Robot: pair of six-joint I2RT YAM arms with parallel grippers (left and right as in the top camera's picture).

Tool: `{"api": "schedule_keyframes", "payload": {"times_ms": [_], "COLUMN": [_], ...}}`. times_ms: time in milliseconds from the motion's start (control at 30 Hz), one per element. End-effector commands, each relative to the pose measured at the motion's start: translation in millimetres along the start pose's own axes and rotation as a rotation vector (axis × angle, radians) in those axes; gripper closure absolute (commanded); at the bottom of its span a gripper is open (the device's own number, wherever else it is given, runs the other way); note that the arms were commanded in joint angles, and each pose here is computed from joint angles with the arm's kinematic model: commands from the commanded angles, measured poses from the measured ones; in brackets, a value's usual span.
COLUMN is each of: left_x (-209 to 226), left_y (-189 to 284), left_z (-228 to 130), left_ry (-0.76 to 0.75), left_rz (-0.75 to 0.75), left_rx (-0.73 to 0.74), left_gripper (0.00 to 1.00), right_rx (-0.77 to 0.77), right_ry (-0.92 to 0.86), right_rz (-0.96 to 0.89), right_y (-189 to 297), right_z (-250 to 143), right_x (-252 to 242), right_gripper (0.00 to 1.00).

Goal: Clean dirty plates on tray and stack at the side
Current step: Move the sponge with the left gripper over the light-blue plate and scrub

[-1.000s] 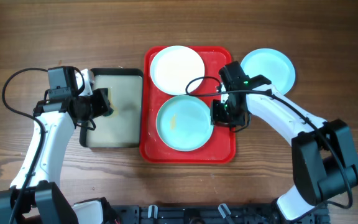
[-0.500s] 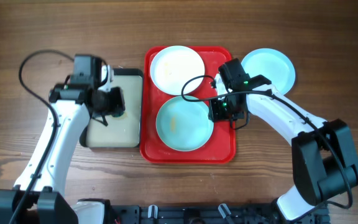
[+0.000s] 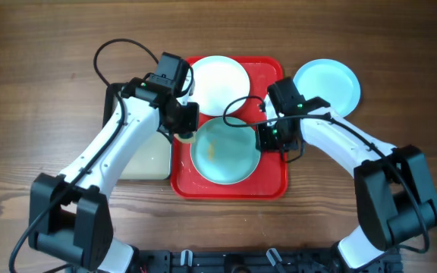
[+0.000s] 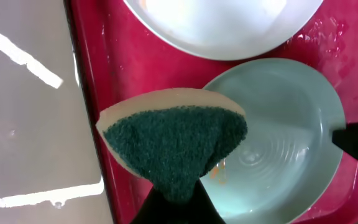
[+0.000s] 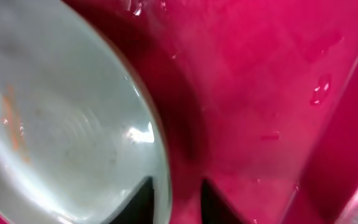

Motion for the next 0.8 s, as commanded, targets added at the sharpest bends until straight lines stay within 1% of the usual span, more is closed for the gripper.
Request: {"api": "schedule_keyframes", "payload": {"times_ms": [0,133,367,500,600,700,767], "left_x": [-4,-2,1,-22,-22,-26,-16], "left_y": [-5,-7,-40,-43,-43,-44,-47], "left_z": [1,-2,-23,-26,-26,-29,-26], "left_ry": [0.014,0.016,0.016,0.007,0.037,0.024,0.06], "left_rz": [-0.016,-0.013,-0.06,-0.214,-0.214,-0.204,-0.111], "left_rx": [0.007,0.013,0.037,0.054,0.057,0.059,0.027], "left_gripper": [0.96,0.96,0.96,0.96,0.96,0.96,0.96], "right_rx": [-0.007,-0.005,-0.01,-0.011,-0.007,-0.015,-0.015], "right_ry": [-0.021,-0.021,-0.043,-0.044,-0.073,-0.07,-0.072], "right_rz": [0.0,0.008,0.029,0.033,0.067,0.083,0.083], "right_y": [1,1,1,1,1,1,1], "right_z": [-3,-4,-2,-1,-2,1,1], "right_x": [0,1,4,5,11,14,14], "right_gripper": [0.96,0.96,0.96,0.96,0.96,0.96,0.96]}}
Point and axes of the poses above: each gripper's point midway between its finger pads, its own y axis back along the fingers, its own x axis along the line the jaws close on, z = x × y, the point moved 1 cm from there along y, back along the fingers, and after that the axes turned 6 degrees about y, right-handed, at the moved point
